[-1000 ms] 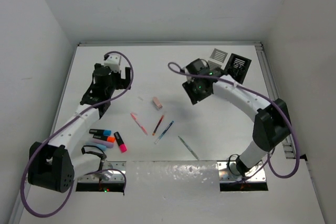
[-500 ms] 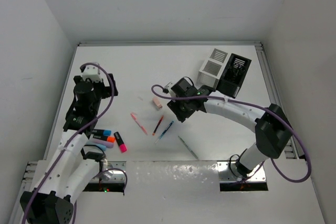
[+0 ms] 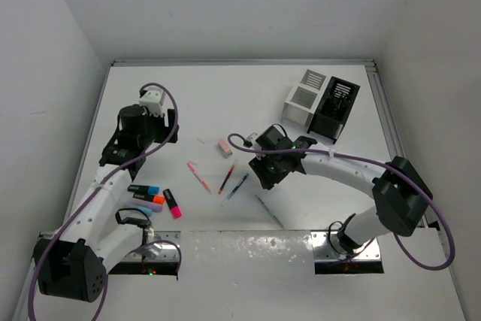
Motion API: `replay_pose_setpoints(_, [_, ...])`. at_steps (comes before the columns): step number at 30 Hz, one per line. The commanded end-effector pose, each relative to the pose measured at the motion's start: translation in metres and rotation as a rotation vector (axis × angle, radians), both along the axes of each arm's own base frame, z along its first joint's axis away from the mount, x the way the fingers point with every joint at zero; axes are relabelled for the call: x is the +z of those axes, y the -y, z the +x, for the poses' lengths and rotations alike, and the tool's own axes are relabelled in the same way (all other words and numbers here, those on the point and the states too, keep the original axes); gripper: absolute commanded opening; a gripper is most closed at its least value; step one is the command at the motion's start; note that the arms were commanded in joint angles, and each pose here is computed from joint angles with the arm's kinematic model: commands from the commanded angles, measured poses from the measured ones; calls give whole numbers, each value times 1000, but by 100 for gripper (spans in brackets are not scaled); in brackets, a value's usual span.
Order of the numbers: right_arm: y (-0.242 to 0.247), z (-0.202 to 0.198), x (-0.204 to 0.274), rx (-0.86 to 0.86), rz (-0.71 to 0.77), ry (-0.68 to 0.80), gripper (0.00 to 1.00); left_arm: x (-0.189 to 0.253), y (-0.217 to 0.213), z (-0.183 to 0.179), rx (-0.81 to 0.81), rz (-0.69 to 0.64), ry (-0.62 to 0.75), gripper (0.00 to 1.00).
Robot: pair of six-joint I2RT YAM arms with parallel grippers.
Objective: Sort the stationery into containers
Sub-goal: Pick up the pen from the center of the board.
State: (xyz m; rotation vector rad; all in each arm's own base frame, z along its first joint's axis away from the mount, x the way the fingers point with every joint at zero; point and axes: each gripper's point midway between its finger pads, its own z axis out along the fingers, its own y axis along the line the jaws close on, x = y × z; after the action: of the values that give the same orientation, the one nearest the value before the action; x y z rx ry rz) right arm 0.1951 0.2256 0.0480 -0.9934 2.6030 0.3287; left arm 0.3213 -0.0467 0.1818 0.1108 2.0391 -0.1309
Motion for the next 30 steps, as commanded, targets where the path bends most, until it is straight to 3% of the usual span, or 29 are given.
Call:
replay_pose_setpoints(1, [0, -5, -4, 31, 29, 12, 47, 17, 16, 4, -218, 115, 98, 71])
replay_pose_setpoints(5, [4, -12, -7, 0, 40, -1, 50, -21, 31, -12, -568, 440, 97, 72])
replay_pose_setpoints(8, [1, -15, 0, -22, 57, -10, 53, -26, 28, -6, -564, 446, 66, 72])
replay_pose_setpoints(11, [4, -16, 6, -74, 37, 17, 52, -30, 31, -2, -549, 354, 22, 66])
replay_pose_setpoints(13, [0, -13, 17, -142, 40, 34, 51, -25, 32, 3, -420, 197, -7, 59])
replay_pose_setpoints(15, [-9, -6, 27, -169, 55, 57, 48, -3, 16, 12, -202, 110, -1, 58])
replay_pose_setpoints(16, [-23, -1, 40, -146, 91, 84, 47, 4, 0, 15, -8, 17, -15, 57])
replay_pose_setpoints(18, [-46, 3, 43, -72, 97, 105, 38, 29, -12, 12, 128, -66, 22, 57])
replay_pose_setpoints(19, [-67, 15, 61, -21, 126, 153, 31, 35, -20, 10, 177, -64, 40, 57])
replay_pose_setpoints(20, [-79, 18, 48, 10, 90, 133, 27, 45, -29, 6, 216, -67, 70, 57])
replay_pose_setpoints(22, [-118, 29, 69, 94, 133, 159, 24, 49, -49, 0, 327, -52, 84, 56])
replay_pose_setpoints(26, [-176, 41, 59, 199, 142, 166, 36, 57, -86, -24, 485, -5, 70, 56])
replay_pose_setpoints(30, [-213, 50, 30, 207, 105, 133, 38, 70, -104, -38, 569, 11, 101, 56])
